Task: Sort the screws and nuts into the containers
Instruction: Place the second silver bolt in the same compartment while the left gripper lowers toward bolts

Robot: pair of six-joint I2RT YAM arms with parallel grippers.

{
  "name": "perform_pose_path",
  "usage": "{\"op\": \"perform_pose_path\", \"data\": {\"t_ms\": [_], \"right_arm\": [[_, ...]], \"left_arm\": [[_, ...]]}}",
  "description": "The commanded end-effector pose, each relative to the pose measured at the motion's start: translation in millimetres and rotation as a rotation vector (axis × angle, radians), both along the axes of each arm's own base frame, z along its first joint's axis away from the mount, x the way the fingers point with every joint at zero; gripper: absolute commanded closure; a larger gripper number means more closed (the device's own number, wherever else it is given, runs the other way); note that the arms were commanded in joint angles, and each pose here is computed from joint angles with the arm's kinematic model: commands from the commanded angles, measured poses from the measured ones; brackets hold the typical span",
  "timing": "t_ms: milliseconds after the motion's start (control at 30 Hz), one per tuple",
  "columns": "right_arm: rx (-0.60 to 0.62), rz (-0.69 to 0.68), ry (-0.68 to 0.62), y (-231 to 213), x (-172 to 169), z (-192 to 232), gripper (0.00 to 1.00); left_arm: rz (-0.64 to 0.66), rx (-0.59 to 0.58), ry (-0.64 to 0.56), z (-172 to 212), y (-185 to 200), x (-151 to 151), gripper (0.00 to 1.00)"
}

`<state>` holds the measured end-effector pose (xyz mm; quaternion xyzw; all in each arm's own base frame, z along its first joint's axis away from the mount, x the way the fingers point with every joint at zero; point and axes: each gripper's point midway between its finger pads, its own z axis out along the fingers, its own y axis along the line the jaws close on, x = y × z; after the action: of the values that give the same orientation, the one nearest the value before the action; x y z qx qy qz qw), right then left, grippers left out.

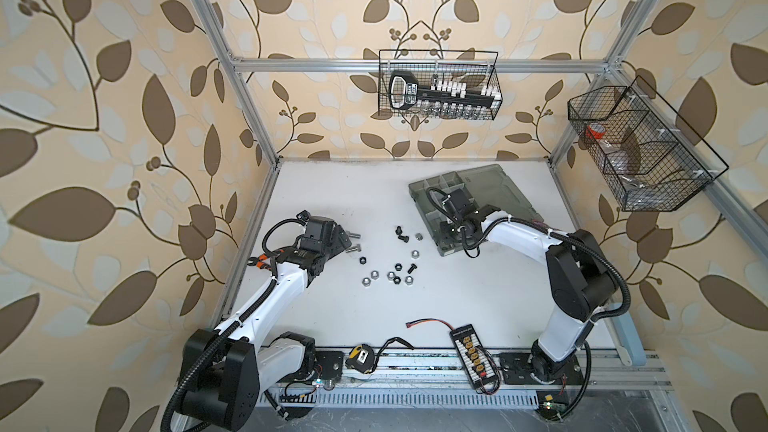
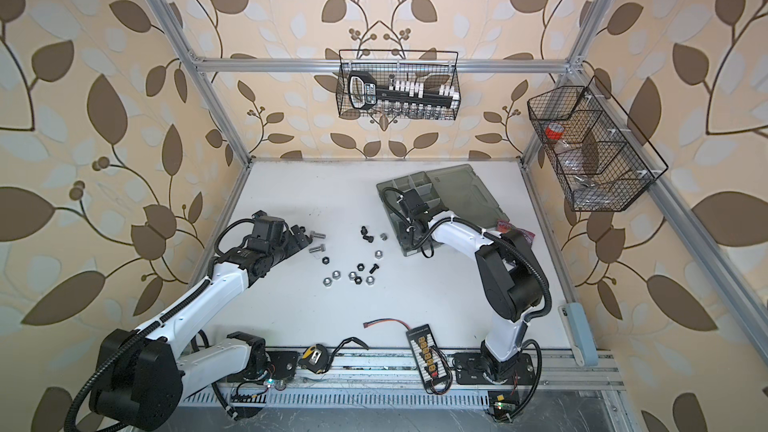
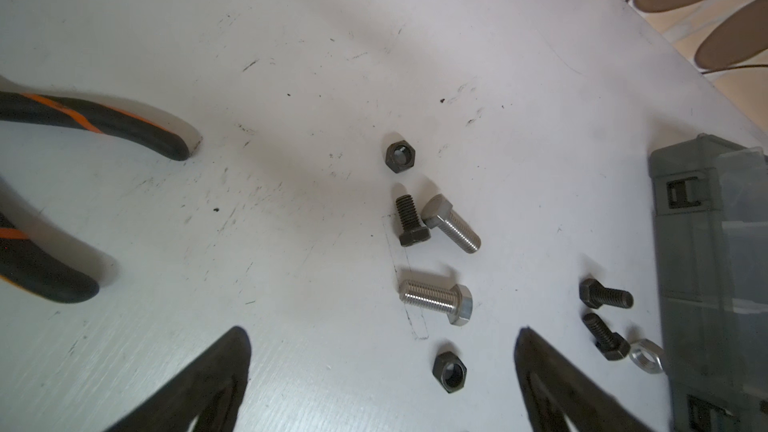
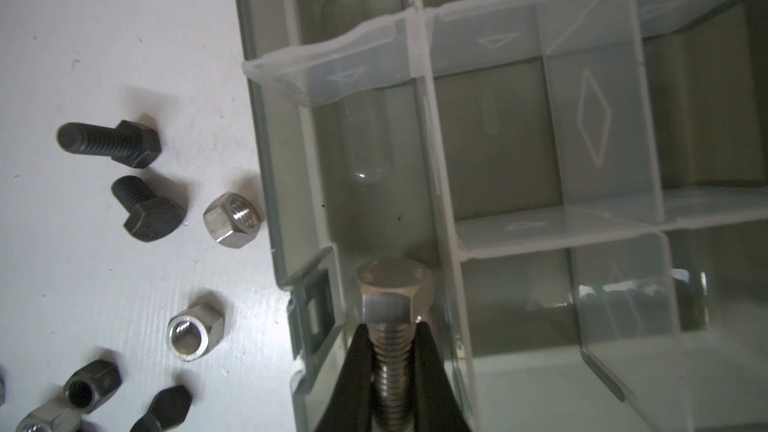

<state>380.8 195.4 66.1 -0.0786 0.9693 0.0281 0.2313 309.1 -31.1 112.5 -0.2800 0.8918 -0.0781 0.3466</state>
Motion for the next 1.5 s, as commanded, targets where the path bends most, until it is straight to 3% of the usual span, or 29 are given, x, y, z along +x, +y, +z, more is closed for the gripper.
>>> {"op": "perform_pose_path", "data": {"t_ms": [0, 267, 500, 567, 867, 1067, 1233, 1300, 1333, 1467], "right_arm": [[-0.046, 0.022, -0.033, 8.9, 11.8, 3.9, 1.00], [-0.075, 0.013, -0.019, 8.9, 16.1, -7.9, 0.90], [-0.077, 0.012, -0.029, 8.1, 18.8, -2.2, 0.63], [-0.075, 0.012, -0.037, 8.1, 19.3, 3.1, 0.61], [-0.022, 0.005, -0.103, 10.0, 18.8, 39.0, 0.58], [0.061, 0.016, -0.155, 18.2, 17.8, 59.5, 0.48], [0.066, 0.009, -0.172, 15.2, 15.2, 63.4, 0.28], [0.061, -0.001, -0.178, 12.0, 13.8, 63.6, 0.04], [0.060, -0.003, -0.180, 10.8, 12.7, 63.5, 0.00], [0.058, -0.012, -0.194, 5.6, 9.6, 67.7, 0.00]], "left_arm": [[-0.004, -0.012, -0.023, 13.7, -5.5, 9.0, 0.01], [-0.031, -0.017, -0.006, 8.5, -10.4, 11.6, 0.01], [-0.035, -0.039, 0.003, 3.5, -14.4, 13.2, 0.01], [-0.034, -0.041, 0.004, 2.6, -15.0, 13.4, 0.02], [-0.019, -0.036, 0.024, -3.1, -18.1, 27.5, 0.16], [-0.017, -0.016, 0.088, -14.4, -35.4, 46.4, 0.27], [0.042, 0.004, 0.157, -30.6, -53.6, 57.8, 0.32], [0.085, 0.008, 0.170, -36.1, -55.8, 60.8, 0.33], [0.111, 0.014, 0.179, -39.9, -55.2, 61.9, 0.34], [0.181, 0.023, 0.197, -52.7, -52.9, 69.1, 0.37]]}}
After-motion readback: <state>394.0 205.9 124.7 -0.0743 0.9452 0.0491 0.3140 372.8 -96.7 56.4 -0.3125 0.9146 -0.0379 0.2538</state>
